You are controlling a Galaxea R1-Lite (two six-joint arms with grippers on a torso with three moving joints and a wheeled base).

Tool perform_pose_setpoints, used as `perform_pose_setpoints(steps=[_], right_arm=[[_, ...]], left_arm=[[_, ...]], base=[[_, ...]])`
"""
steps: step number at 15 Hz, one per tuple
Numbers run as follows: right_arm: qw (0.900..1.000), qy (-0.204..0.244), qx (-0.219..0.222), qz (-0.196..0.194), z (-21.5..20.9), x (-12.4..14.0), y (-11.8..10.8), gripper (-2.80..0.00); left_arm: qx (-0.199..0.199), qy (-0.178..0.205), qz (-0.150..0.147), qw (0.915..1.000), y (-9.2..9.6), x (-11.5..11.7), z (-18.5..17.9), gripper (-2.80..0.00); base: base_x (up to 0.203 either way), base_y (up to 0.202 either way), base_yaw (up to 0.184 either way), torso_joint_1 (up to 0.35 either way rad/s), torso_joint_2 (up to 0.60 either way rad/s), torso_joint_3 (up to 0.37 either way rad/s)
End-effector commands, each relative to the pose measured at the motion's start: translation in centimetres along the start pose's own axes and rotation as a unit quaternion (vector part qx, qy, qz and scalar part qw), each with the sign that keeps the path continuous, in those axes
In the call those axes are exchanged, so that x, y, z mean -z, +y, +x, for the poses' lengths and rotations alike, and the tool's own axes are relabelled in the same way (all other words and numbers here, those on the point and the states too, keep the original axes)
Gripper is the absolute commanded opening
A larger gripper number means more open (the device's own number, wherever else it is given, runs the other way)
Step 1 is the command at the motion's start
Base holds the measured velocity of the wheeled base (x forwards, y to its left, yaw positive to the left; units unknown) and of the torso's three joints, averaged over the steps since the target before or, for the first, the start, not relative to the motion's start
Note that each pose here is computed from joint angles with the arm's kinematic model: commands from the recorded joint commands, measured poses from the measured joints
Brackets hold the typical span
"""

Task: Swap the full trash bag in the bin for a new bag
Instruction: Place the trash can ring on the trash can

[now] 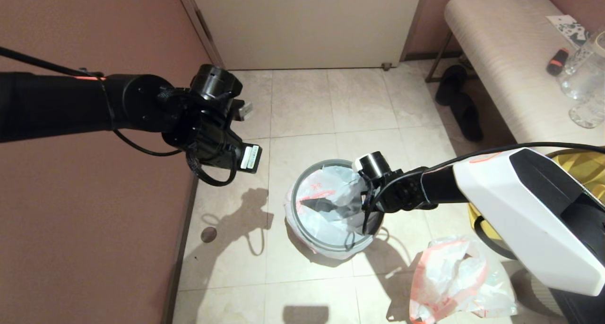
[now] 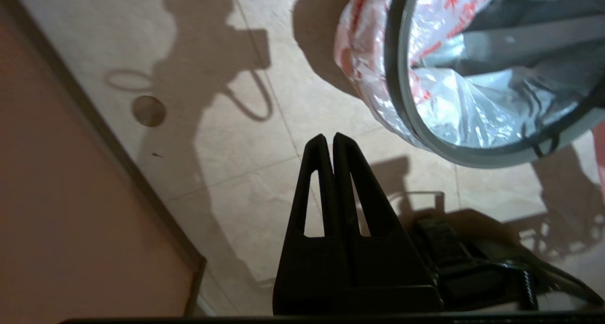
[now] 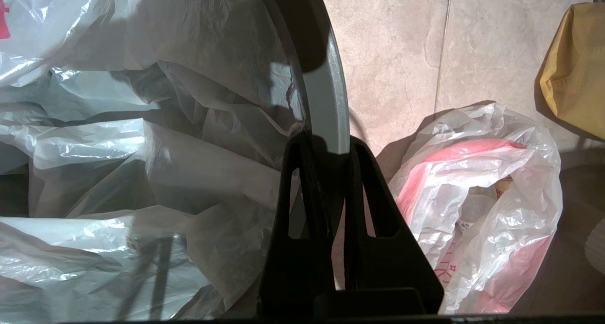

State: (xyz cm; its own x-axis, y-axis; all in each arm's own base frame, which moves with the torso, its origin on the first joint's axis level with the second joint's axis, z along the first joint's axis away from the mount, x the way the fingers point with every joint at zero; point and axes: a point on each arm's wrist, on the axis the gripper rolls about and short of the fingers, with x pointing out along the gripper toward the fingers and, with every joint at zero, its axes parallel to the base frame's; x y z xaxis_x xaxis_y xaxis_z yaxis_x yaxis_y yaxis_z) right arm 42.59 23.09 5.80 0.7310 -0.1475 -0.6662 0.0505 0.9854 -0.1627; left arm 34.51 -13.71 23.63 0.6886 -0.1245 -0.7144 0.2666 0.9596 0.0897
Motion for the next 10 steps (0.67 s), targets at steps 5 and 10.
perform_pose_setpoints(steps=[5, 10], right_arm=[[1.000, 0.007, 0.001, 0.001, 1.4, 0.5, 0.2, -2.80], [1.000, 0.011, 0.007, -0.002, 2.1, 0.7, -0.1, -2.80]], left_arm=[[0.129, 0.063, -0.024, 0.9894, 0.9, 1.0, 9.8, -2.80], [0.202, 0.073, -0.058, 0.9750, 1.2, 3.3, 17.4, -2.80]], base=[[0.000, 0.000, 0.000, 0.000, 0.00, 0.000], [0.000, 0.000, 0.000, 0.000, 0.00, 0.000]])
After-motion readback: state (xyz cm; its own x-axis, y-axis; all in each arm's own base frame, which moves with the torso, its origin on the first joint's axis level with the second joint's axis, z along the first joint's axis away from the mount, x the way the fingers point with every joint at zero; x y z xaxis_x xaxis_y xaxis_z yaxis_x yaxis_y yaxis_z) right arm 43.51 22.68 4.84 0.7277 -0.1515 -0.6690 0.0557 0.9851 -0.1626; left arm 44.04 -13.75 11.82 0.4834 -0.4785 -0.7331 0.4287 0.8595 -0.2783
